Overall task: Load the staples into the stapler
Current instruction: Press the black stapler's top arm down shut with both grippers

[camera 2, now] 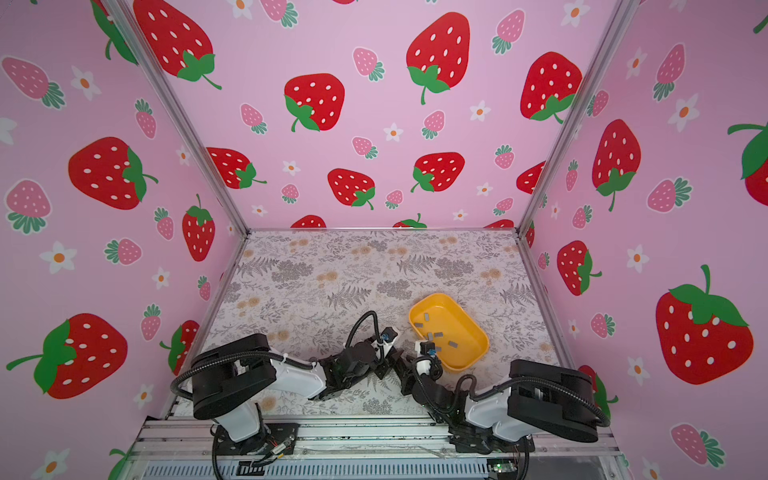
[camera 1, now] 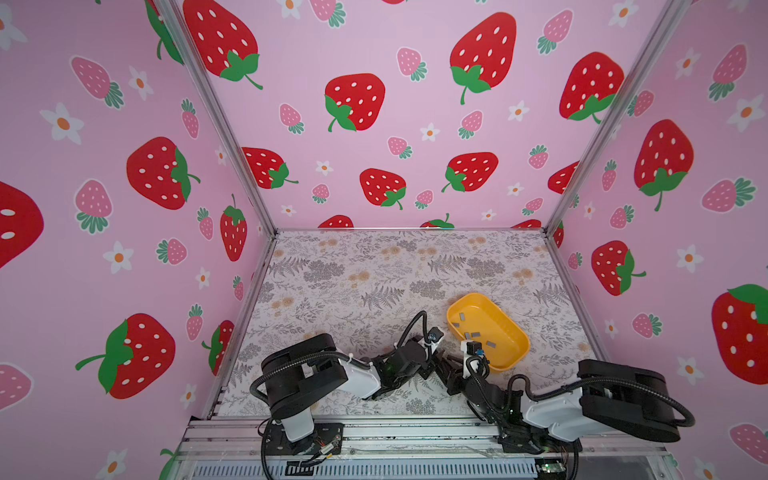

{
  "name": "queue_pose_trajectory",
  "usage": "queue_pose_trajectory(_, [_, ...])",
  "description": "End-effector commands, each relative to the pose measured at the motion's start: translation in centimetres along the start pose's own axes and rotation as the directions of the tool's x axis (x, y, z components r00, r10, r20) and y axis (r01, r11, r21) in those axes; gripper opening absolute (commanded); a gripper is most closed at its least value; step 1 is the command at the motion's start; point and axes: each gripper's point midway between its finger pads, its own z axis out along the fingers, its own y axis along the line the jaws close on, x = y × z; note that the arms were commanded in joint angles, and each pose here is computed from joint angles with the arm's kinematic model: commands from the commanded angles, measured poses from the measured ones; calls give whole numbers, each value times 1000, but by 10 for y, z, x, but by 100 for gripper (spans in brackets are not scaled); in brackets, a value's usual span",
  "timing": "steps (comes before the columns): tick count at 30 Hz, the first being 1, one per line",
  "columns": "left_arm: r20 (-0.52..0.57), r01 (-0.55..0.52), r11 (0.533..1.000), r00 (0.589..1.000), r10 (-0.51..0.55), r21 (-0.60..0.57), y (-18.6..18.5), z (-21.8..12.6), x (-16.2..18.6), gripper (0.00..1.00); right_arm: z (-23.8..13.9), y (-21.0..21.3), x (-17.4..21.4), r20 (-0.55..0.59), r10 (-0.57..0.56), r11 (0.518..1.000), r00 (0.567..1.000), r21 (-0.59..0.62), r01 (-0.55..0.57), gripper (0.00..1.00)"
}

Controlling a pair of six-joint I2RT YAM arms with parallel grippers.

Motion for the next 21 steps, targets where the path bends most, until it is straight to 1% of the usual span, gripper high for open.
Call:
queue_pose_trajectory(1, [9, -16, 1000, 1000, 16, -1, -1, -3, -10, 58, -15, -51, 51, -249, -202, 963, 947, 127, 239, 33])
queue_pose_trajectory(7, [11, -22, 1000, 1000, 22, -16, 3, -8, -21, 59, -16, -35, 24, -211, -203, 966, 956, 115, 231, 35])
queue_pose_trajectory(11, [16, -12, 1000, 1000, 12, 1, 1, -11, -22, 59, -15, -26, 19, -214, -213, 966, 953, 98, 238, 35])
queue_pose_trajectory(15, [0, -4, 999, 1000, 4, 35, -6, -9, -16, 58, -14, -30, 32, -236, -197, 971, 952, 90, 223, 35])
queue_pose_trajectory(21, [-14, 7, 999, 1000, -7, 38, -8, -2, 8, 57, -17, -56, 57, -259, -163, 973, 952, 119, 199, 33])
